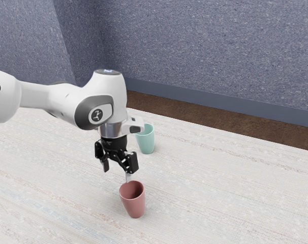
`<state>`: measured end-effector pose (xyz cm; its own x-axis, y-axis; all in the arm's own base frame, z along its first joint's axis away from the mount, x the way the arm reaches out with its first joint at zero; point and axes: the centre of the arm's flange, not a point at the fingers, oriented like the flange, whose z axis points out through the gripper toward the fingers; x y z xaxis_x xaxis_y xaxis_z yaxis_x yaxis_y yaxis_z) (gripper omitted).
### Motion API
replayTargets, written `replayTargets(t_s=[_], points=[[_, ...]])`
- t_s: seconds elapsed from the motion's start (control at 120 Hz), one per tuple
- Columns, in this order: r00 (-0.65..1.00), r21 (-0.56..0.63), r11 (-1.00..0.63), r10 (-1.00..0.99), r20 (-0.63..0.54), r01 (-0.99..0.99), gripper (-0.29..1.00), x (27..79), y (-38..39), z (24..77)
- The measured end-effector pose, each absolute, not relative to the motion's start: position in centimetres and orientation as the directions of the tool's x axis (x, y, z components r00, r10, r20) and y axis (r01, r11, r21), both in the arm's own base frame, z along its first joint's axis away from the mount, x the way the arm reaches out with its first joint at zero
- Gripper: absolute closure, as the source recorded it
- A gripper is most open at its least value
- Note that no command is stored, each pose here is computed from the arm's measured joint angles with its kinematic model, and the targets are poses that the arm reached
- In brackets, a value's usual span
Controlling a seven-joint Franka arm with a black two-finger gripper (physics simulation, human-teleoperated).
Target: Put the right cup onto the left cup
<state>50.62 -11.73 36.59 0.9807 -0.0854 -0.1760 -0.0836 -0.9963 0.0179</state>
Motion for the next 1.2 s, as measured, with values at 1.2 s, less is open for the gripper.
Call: replayTargets(t_s=[1.2], points=[[0.973,0.005,-1.000,-0.023,-0.231,-0.023,0.00,51.2,-13.7,30.6]])
